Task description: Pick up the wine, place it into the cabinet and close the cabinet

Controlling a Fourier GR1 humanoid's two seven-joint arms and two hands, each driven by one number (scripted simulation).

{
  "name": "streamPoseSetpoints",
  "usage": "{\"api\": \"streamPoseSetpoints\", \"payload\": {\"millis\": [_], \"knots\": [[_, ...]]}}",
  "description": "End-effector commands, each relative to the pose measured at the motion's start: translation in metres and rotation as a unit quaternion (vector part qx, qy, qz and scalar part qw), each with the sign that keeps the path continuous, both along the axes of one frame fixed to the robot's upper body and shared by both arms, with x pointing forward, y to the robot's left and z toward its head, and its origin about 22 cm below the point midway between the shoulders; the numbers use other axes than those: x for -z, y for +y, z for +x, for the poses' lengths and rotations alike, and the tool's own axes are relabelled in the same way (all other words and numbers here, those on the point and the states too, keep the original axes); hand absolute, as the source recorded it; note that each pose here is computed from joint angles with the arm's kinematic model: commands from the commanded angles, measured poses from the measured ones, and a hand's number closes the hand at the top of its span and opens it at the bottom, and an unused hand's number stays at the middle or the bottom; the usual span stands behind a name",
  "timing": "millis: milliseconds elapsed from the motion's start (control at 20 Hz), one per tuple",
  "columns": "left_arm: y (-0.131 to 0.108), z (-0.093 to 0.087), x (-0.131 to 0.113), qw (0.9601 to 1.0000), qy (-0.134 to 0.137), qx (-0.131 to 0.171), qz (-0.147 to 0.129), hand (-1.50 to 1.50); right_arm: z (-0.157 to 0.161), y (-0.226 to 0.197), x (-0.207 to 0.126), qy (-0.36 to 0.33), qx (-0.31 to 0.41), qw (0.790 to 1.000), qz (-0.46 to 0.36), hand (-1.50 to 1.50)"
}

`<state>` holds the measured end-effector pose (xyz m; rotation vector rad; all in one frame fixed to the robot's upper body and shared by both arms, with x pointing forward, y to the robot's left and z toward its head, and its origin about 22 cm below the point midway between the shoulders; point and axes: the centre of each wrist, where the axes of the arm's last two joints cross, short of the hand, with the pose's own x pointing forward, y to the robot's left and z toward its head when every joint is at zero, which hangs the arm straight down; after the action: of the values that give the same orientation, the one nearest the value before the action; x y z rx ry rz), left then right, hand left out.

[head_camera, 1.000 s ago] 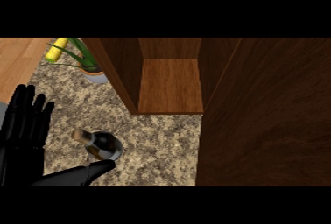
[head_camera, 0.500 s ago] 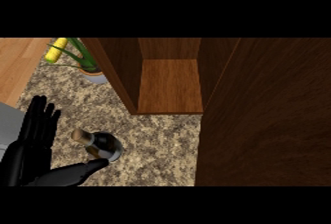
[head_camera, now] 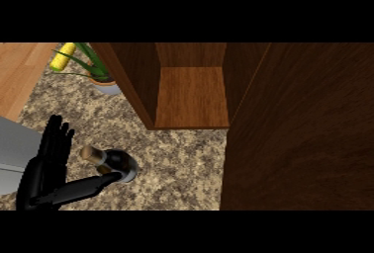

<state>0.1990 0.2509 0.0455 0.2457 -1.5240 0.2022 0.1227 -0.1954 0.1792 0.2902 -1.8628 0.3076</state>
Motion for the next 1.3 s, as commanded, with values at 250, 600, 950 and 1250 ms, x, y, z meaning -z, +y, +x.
{"api": "streamPoseSetpoints", "payload": {"millis": [250, 600, 950, 1250], "knots": [[0.032, 0.004, 0.042, 0.9997, 0.026, 0.000, -0.005, -1.50, -0.044, -0.005, -0.035, -0.046, -0.020, 0.998, 0.034, -1.50], [0.022, 0.010, 0.083, 0.9989, 0.036, 0.021, -0.023, -1.50, -0.043, -0.013, -0.038, -0.034, -0.026, 0.999, 0.016, -1.50], [0.010, 0.001, 0.129, 0.9987, 0.041, 0.026, -0.017, -1.50, -0.049, -0.014, -0.036, -0.047, -0.028, 0.998, 0.027, -1.50], [0.008, -0.004, 0.141, 0.9973, 0.051, 0.045, -0.028, -1.50, -0.050, -0.009, -0.037, -0.043, -0.026, 0.998, 0.033, -1.50]]}}
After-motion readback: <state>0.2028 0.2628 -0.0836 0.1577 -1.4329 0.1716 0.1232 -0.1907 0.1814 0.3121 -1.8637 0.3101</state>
